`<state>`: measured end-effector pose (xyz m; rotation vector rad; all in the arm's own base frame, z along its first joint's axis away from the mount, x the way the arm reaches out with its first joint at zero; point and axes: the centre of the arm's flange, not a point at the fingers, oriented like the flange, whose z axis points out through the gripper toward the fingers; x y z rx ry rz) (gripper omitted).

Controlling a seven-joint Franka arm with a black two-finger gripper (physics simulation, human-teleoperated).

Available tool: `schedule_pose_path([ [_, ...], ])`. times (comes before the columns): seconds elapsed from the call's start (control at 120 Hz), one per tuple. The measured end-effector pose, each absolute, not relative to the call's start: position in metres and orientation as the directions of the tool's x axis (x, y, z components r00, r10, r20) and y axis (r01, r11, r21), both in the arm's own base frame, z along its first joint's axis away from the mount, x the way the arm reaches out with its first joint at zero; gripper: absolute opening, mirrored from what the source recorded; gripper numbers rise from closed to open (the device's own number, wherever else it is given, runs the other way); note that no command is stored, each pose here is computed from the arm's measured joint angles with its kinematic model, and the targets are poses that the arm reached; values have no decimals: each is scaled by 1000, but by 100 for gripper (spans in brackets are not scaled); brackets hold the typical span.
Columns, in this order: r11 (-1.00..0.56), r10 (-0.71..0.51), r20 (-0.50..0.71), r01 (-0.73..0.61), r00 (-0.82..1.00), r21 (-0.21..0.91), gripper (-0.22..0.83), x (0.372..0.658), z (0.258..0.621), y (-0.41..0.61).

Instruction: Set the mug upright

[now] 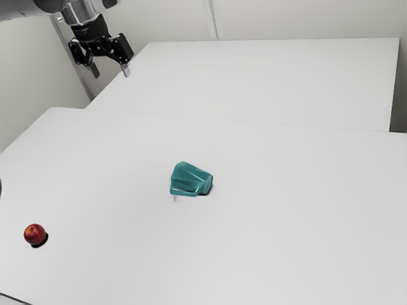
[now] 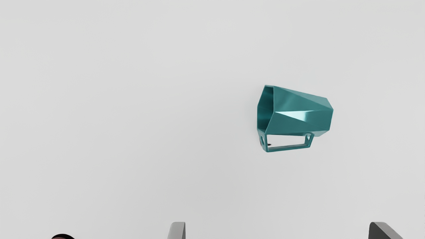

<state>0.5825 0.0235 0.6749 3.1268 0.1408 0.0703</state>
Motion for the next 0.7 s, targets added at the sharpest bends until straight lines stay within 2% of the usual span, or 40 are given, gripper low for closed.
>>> schedule_pose_path([
  [0.1, -996, 90, 20, 90, 996, 19, 62, 584, 658, 23],
  [0.167, -994, 90, -26, 91, 996, 66, 62, 590, 618, 21],
  [0.267, -945, 145, -110, 171, 983, 278, 61, 592, 537, 45],
  [0.375, -803, 221, -192, 290, 956, 520, 62, 581, 460, 75],
  [0.492, -661, 242, -243, 343, 939, 668, 62, 573, 384, 81],
  [0.633, -592, 226, -191, 290, 955, 752, 61, 578, 339, 81],
  [0.7, -577, 223, -140, 246, 965, 778, 61, 588, 330, 86],
])
